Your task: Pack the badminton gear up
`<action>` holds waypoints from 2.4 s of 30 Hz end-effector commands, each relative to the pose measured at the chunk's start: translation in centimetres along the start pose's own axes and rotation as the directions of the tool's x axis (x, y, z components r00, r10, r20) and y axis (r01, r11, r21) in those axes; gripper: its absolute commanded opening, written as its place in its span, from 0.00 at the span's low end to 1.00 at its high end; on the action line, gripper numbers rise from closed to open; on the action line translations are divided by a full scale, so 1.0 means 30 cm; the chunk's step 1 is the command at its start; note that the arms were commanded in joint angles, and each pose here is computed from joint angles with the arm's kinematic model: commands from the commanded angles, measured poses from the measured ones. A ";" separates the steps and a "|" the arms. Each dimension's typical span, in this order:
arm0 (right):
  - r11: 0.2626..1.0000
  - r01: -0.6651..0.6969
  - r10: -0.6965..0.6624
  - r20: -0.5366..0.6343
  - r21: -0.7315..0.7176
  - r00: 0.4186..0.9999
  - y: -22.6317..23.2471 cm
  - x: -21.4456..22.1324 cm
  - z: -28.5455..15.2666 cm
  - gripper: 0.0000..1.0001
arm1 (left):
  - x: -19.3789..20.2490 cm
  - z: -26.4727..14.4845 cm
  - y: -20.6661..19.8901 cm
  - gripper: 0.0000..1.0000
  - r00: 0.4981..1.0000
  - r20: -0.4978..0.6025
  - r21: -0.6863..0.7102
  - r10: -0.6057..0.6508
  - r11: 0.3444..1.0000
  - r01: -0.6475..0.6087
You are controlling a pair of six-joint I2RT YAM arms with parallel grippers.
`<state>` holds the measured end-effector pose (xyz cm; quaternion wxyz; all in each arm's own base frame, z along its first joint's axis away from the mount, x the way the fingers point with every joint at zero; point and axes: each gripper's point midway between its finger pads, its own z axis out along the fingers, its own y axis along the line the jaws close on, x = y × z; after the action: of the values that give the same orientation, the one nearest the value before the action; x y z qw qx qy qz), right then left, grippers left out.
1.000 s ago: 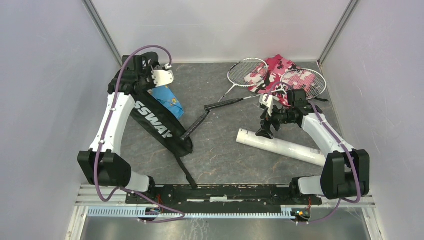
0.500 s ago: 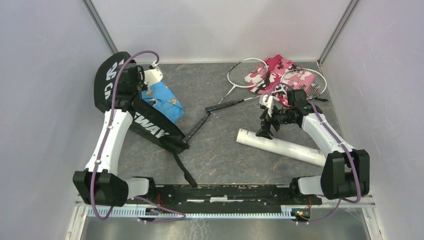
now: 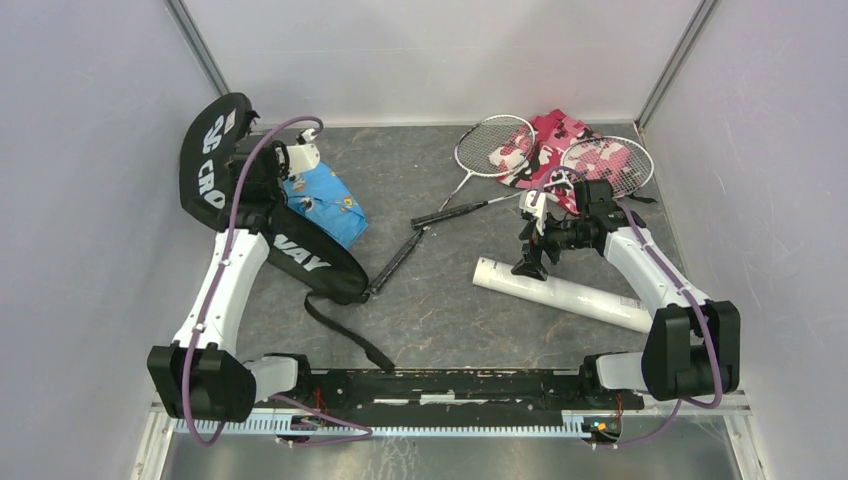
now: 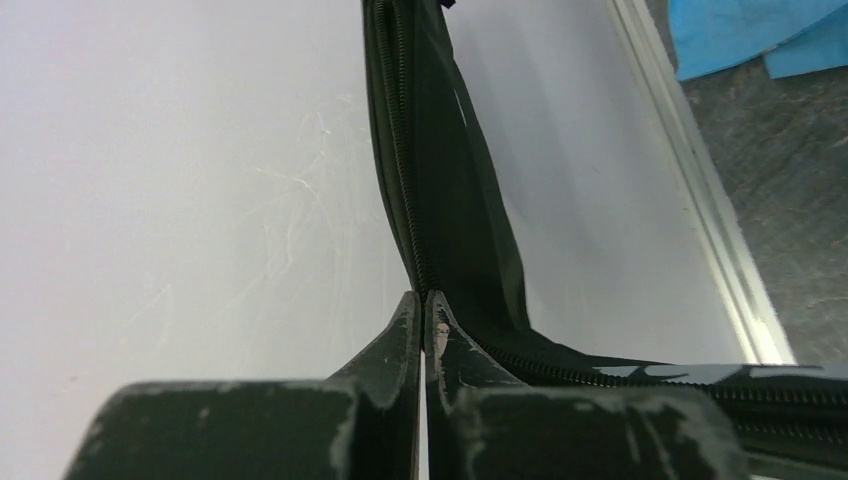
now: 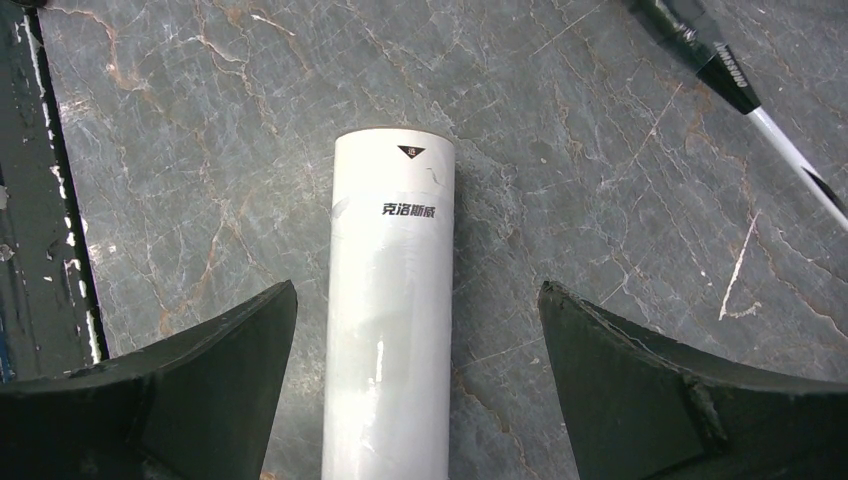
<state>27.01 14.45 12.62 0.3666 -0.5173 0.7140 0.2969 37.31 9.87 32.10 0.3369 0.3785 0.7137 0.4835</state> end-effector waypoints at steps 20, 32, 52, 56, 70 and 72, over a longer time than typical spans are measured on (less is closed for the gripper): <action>0.995 0.031 -0.041 0.100 0.096 0.994 -0.064 -0.161 -0.022 0.97 | -0.582 -0.167 -0.204 0.02 0.761 0.384 0.507 -0.523 0.808 0.299; 0.969 -0.137 0.074 0.287 0.207 0.955 -0.242 -0.366 -0.013 0.98 | -0.892 -0.270 -0.560 0.02 0.497 0.093 0.896 -0.863 0.290 0.337; 0.895 -0.406 0.320 0.366 0.185 0.874 -0.353 -0.325 0.104 0.98 | -1.040 -0.303 -0.680 0.02 0.432 0.037 0.893 -0.901 0.224 0.391; 0.872 -0.471 0.384 0.407 0.134 0.828 -0.373 -0.384 0.152 0.98 | -1.060 -0.308 -0.625 0.02 0.388 -0.024 0.883 -0.921 0.163 0.441; 0.809 -0.587 0.546 0.413 -0.033 0.729 -0.320 -0.500 0.343 0.98 | -1.118 -0.362 -0.611 0.02 0.236 -0.301 0.852 -0.924 -0.149 0.502; 0.798 -0.603 0.558 0.411 -0.026 0.721 -0.322 -0.492 0.352 0.98 | -1.123 -0.370 -0.610 0.02 0.224 -0.323 0.849 -0.920 -0.177 0.497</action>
<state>40.10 27.11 16.61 0.3982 -0.1931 0.7770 0.4478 39.95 -27.12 18.58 0.4383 0.1227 0.8446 -0.2821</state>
